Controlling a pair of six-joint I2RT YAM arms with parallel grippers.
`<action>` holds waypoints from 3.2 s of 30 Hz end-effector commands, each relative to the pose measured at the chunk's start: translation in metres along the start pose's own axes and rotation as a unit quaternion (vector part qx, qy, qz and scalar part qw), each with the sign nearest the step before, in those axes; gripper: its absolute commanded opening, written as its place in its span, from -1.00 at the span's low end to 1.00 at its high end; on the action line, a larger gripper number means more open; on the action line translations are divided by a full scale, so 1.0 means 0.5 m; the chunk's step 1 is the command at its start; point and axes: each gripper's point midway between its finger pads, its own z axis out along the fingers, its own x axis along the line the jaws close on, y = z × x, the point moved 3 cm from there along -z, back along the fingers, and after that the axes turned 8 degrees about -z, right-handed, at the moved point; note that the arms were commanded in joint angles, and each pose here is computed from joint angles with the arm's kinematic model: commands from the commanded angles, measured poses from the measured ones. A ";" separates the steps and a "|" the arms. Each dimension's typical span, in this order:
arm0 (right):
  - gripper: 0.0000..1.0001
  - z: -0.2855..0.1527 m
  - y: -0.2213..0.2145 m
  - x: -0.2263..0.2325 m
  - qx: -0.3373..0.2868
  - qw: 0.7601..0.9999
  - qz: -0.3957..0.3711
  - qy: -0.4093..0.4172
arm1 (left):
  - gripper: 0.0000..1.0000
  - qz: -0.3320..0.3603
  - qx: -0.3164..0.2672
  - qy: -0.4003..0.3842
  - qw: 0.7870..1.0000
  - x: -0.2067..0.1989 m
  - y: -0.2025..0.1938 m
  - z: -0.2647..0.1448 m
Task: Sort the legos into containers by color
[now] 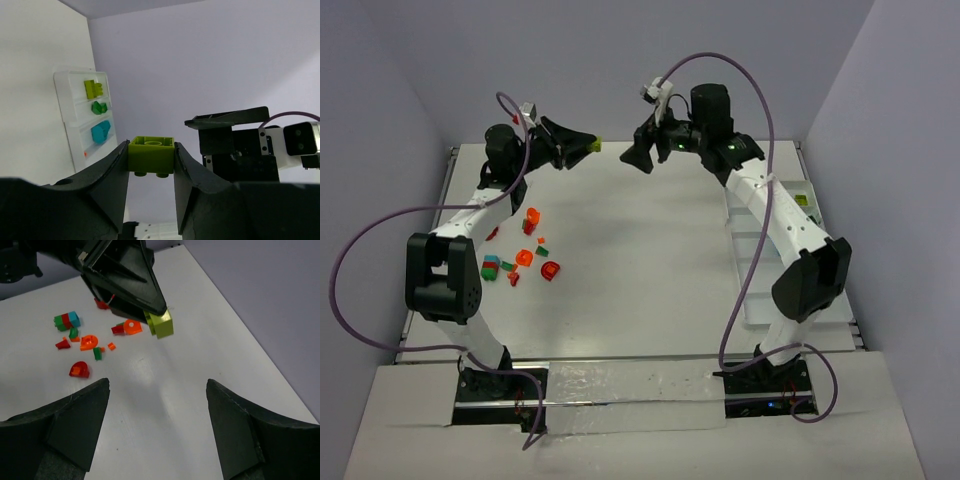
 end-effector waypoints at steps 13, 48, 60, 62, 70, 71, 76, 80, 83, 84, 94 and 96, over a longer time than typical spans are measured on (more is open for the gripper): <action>0.54 0.130 0.070 0.026 -0.058 0.997 0.008 0.055 | -1.00 -0.097 -0.015 0.012 0.995 -0.004 -0.007 -0.015; -1.00 0.148 0.048 0.022 -0.048 0.998 0.006 0.044 | 0.62 -0.050 0.016 -0.052 0.997 -0.056 -0.026 -0.009; -1.00 -0.151 -0.150 -0.084 0.153 0.982 0.075 -0.080 | 0.99 0.306 -0.071 0.151 0.937 -0.032 0.049 -0.053; -1.00 -0.222 -0.217 -0.118 0.208 0.964 0.106 -0.127 | 0.99 0.357 -0.079 0.205 0.908 -0.004 0.068 -0.066; -1.00 -0.469 -0.458 -0.233 0.373 0.856 0.261 -0.245 | 0.99 0.391 -0.062 0.333 0.856 0.113 0.096 -0.113; -1.00 -0.483 -0.458 -0.251 0.375 0.851 0.262 -0.257 | 0.98 0.395 -0.068 0.333 0.854 0.110 0.097 -0.116; -1.00 -0.531 -0.523 -0.338 0.409 0.816 0.268 -0.308 | 0.98 0.406 -0.081 0.357 0.837 0.124 0.114 -0.130; -1.00 -0.549 -0.587 -0.381 0.436 0.793 0.273 -0.325 | 0.99 0.409 -0.085 0.375 0.828 0.138 0.122 -0.143; -1.00 -0.562 -0.611 -0.394 0.448 0.784 0.269 -0.335 | 0.98 0.405 -0.095 0.393 0.820 0.151 0.132 -0.157; -1.00 -0.567 -0.623 -0.401 0.453 0.780 0.265 -0.341 | 0.99 0.402 -0.096 0.400 0.818 0.156 0.137 -0.163; -0.94 -0.580 -0.682 -0.455 0.457 0.771 0.247 -0.369 | 0.99 0.385 -0.093 0.437 0.808 0.190 0.165 -0.205; -0.87 -0.577 -0.688 -0.465 0.454 0.774 0.240 -0.371 | 0.98 0.382 -0.094 0.444 0.805 0.196 0.171 -0.213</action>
